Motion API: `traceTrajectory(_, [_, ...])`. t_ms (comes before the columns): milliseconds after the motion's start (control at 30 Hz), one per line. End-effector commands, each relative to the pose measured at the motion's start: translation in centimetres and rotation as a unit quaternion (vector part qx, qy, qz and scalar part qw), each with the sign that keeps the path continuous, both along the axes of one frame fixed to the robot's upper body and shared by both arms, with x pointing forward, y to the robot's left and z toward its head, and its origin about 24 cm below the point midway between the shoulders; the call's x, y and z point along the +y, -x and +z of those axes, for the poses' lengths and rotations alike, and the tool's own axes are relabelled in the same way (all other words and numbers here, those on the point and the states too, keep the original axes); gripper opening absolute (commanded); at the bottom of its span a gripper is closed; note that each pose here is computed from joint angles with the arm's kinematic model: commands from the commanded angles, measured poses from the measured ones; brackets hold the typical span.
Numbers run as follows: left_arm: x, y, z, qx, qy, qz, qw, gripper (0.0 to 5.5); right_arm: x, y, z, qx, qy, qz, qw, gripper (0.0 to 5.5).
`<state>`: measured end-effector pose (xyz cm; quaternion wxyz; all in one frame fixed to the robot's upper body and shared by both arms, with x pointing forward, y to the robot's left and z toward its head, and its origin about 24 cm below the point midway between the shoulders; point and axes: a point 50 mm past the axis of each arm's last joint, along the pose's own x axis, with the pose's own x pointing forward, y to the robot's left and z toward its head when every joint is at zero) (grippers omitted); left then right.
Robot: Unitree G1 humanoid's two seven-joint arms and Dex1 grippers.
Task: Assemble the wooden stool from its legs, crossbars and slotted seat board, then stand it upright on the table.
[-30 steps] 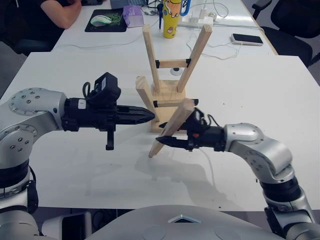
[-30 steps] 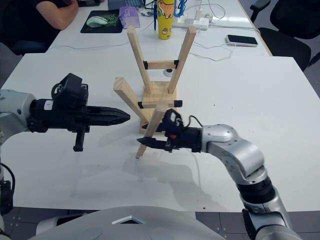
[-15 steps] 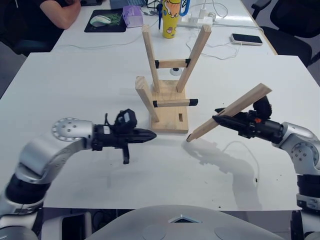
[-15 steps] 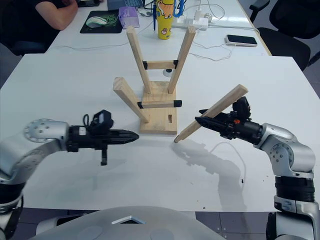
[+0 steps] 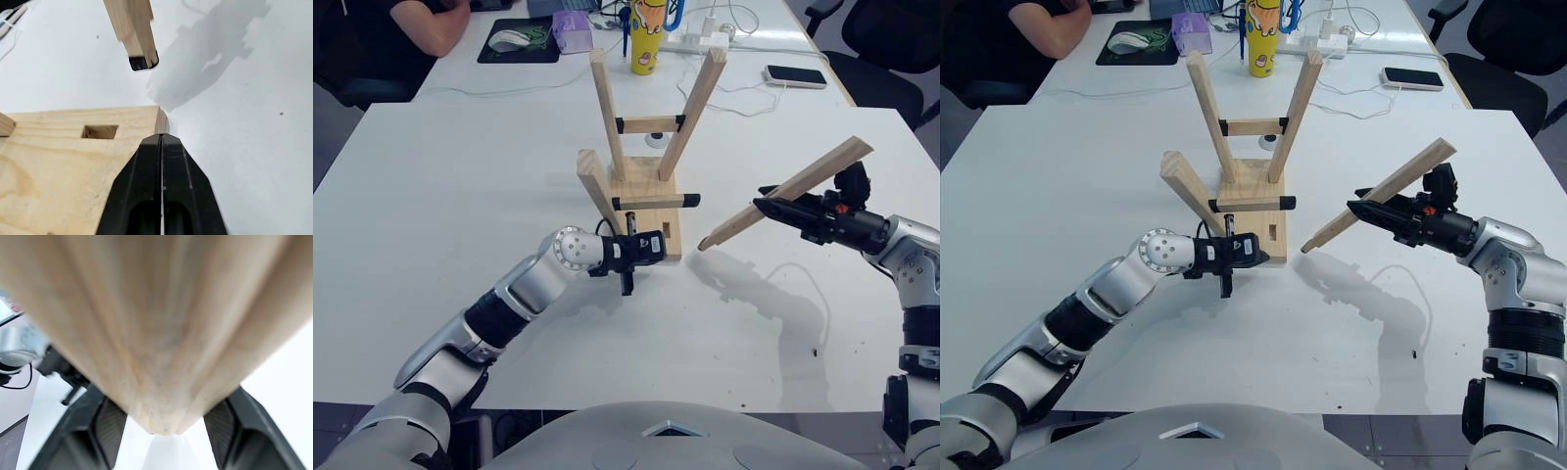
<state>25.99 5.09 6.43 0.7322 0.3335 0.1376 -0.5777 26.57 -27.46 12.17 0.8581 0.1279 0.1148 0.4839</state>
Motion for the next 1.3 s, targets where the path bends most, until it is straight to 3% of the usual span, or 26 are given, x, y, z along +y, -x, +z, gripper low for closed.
traceTrajectory(33, [1.0,-0.9,-1.9,-0.005,-0.062,0.026,0.998,0.00,1.2,-0.5,0.8,-0.020,0.000,0.020,1.000,2.03])
traceTrajectory(700, [8.1,-0.8,-4.5,0.103,-0.103,0.099,0.984,0.00,6.6,-3.1,-0.4,-0.116,0.003,0.061,0.991,2.03])
traceTrajectory(1300, [7.1,-0.7,-3.9,0.124,-0.065,0.076,0.987,0.00,8.2,-6.5,0.7,-0.167,0.123,0.174,0.963,2.03])
